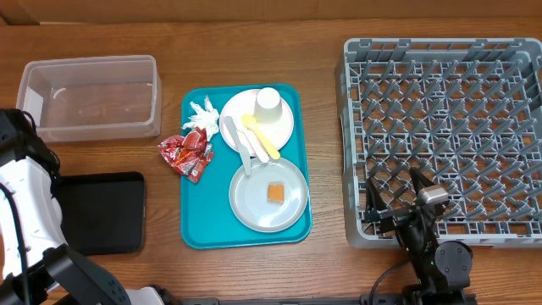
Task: Sort waste into correct bins and load items into the dishwasher rack
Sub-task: 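Tilt the bowl with the left gripper to pour rice onto the black tray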
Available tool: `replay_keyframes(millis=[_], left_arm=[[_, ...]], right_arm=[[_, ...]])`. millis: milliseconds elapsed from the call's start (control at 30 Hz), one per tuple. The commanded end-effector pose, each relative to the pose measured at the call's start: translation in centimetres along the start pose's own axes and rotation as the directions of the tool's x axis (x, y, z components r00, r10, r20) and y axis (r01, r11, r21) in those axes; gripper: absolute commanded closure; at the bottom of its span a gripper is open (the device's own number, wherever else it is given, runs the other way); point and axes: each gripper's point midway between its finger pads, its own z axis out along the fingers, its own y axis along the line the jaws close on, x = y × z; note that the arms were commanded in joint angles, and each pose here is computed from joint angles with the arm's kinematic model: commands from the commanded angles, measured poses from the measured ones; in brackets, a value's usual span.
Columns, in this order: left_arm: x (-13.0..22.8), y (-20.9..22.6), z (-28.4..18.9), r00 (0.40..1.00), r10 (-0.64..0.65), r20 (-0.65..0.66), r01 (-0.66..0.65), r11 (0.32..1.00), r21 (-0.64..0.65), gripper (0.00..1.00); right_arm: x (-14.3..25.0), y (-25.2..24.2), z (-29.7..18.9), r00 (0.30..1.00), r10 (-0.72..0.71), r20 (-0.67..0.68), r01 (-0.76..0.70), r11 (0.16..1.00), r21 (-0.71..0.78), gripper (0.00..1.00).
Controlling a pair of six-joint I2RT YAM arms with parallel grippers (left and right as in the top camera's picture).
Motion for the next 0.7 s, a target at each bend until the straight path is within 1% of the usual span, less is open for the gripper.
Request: replay_keyframes(millis=[0,167,267,333,467,633,667], left_arm=[[0.5,1.9,0.3,0.991,0.115,-0.066,-0.123,0.984,-0.130,0.96],[-0.1,2.0,0.1,0.978,0.199,-0.068,-0.207,0.966,-0.155,0.96],[-0.4,1.5,-0.1,0.948,0.310,-0.076,-0.319,0.933,-0.165,0.96],[-0.7,1.5,-0.3,0.936,0.342,-0.088,-0.353,0.913,-0.206,0.96],[-0.8,-0.3,-0.4,0.912,0.401,-0.087,-0.411,0.885,-0.218,0.96],[-1.0,-0.3,-0.4,0.913,0.392,-0.113,-0.407,0.862,-0.302,0.96],[-1.1,-0.1,-0.5,0.921,0.375,-0.109,-0.389,0.865,-0.318,0.96]], right_arm=[[0.1,-0.1,0.0,1.000,-0.004,0.005,0.004,1.000,0.008,0.00],[0.1,-0.1,0.0,1.000,-0.004,0.005,0.004,1.000,0.008,0.00],[0.1,-0.1,0.0,1.000,-0.004,0.005,0.004,1.000,0.008,0.00],[0.1,-0.1,0.0,1.000,-0.004,0.005,0.004,1.000,0.008,0.00],[0.1,-0.1,0.0,1.000,-0.004,0.005,0.004,1.000,0.008,0.00],[0.1,-0.1,0.0,1.000,-0.004,0.005,0.004,1.000,0.008,0.00],[0.1,-0.1,0.0,1.000,-0.004,0.005,0.004,1.000,0.008,0.00]])
